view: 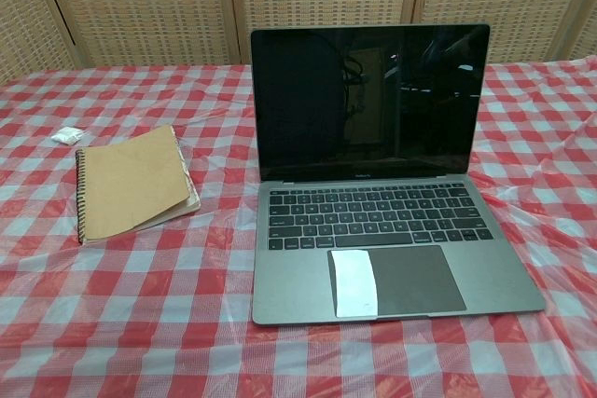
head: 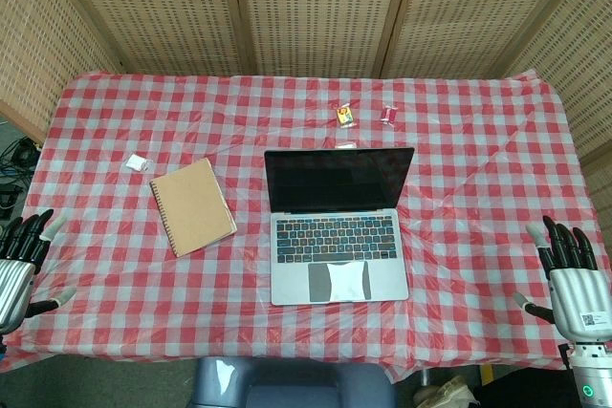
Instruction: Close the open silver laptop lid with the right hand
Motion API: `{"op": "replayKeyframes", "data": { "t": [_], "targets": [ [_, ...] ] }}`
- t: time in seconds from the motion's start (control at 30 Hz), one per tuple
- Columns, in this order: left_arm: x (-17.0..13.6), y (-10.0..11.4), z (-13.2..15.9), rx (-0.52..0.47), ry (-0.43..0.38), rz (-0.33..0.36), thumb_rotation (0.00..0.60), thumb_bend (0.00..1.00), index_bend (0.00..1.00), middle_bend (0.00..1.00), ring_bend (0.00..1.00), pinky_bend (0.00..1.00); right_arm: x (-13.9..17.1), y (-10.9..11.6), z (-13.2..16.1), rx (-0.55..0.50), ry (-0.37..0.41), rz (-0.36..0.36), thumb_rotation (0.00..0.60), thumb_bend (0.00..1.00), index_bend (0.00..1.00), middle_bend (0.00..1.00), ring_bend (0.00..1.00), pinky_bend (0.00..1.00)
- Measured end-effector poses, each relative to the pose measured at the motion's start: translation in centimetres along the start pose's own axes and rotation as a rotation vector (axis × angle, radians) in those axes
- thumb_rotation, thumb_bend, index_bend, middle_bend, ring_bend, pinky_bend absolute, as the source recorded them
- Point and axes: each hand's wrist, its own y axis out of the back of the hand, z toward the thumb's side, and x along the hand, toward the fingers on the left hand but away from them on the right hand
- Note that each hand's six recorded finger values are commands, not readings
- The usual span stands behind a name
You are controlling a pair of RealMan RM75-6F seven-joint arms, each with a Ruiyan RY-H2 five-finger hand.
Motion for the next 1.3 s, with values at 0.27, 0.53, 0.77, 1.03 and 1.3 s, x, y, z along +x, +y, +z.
{"op": "replayKeyframes", "data": {
  "t": [0.27, 0.53, 0.77, 1.03, 1.3],
  "targets": [
    [0.2, -0.2, 0.1, 0.000, -0.002, 0.004, 0.600, 0.00, 0.00, 0.00, 0.00, 0.00, -0.4, -0.4, -0.2, -0.028, -0.009, 0.012, 0.600, 0.03, 0.00, 0.00, 0.00, 0.00],
    [1.4, -1.0, -0.4, -0.008, 0.013, -0.014, 0.600, 0.00, 0.00, 0.00, 0.00, 0.00, -6.9, 1.1, 1.7, -0.071, 0.061, 0.012, 0.600, 0.94, 0.00, 0.00, 0.00, 0.00],
    [2.5, -1.4, -0.9, -0.001, 0.038, -0.023, 0.600, 0.00, 0.00, 0.00, 0.00, 0.00, -16.2, 4.8, 7.1, -0.134, 0.160, 0.016, 0.600, 1.00, 0.08, 0.06, 0.00, 0.03],
    [3.4, -1.8, -1.6, 0.005, 0.077, -0.031, 0.600, 0.00, 0.00, 0.00, 0.00, 0.00, -23.1, 5.3, 14.3, -0.305, 0.219, 0.216, 0.600, 1.00, 0.18, 0.19, 0.11, 0.17],
    [4.1, -2.5, -2.3, 0.017, 0.108, -0.053, 0.600, 0.00, 0.00, 0.00, 0.00, 0.00, -26.8, 3.8, 20.2, -0.355, 0.230, 0.356, 0.600, 1.00, 0.26, 0.28, 0.20, 0.26]
  ]
}}
